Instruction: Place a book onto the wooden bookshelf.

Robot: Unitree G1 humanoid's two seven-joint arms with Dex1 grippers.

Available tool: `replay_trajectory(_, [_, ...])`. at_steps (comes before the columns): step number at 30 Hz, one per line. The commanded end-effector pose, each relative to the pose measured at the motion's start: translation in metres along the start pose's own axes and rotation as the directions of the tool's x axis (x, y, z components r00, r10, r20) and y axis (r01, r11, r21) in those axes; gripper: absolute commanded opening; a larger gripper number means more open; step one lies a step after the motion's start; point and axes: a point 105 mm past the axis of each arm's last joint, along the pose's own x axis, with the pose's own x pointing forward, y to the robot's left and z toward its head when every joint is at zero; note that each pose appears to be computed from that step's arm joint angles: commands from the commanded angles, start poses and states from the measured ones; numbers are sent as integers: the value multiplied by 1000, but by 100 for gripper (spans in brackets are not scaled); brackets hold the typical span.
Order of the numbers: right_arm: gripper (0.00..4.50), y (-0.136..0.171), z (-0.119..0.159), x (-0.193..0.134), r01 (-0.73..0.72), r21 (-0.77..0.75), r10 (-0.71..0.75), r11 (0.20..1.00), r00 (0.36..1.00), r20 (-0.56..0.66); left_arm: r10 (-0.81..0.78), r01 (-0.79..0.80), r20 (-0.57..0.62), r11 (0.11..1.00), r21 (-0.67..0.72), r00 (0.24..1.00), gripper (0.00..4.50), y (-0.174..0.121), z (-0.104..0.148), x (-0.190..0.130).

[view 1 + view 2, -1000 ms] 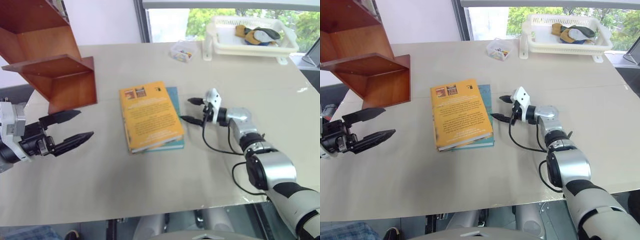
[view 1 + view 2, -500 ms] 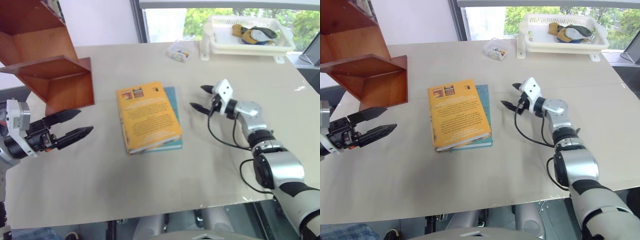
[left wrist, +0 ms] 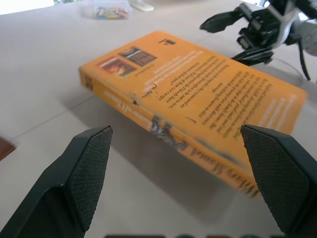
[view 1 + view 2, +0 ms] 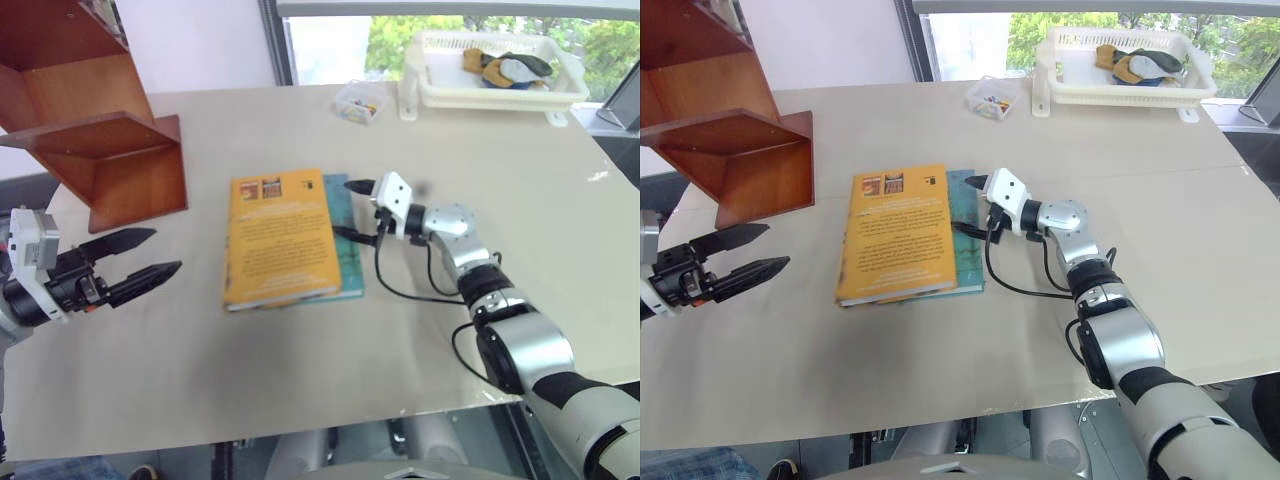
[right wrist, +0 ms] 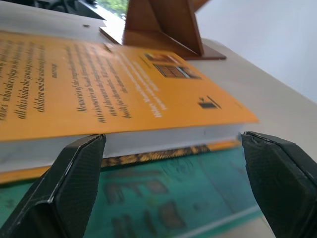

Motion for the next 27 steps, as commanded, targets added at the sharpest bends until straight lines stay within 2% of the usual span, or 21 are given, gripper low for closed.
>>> replay_trajectory(1, [450, 7, 18, 6, -40, -44, 42, 998, 997, 60, 22, -22, 30, 1000, 22, 999, 446, 1, 9, -4])
replay_trajectory(8, [450, -21, 18, -24, 67, -58, -66, 996, 997, 28, 84, -71, 98, 990, -125, 992, 446, 21, -3, 4])
replay_trajectory(12, [450, -34, 15, -68, 145, -64, -146, 987, 989, -12, 102, -66, 125, 963, -262, 987, 446, 41, -10, 27])
replay_trajectory(16, [450, -30, 25, -104, 171, -36, -171, 985, 985, -3, 87, -20, 152, 917, -399, 984, 446, 56, -15, 49])
replay_trajectory(21, [450, 3, 59, -152, 97, 93, -102, 991, 993, 52, -48, 99, 111, 846, -524, 993, 446, 53, -25, 92])
replay_trajectory(27, [450, 70, 78, -201, -31, 322, 50, 946, 997, -51, -192, 138, -17, 762, -632, 981, 446, 39, -40, 127])
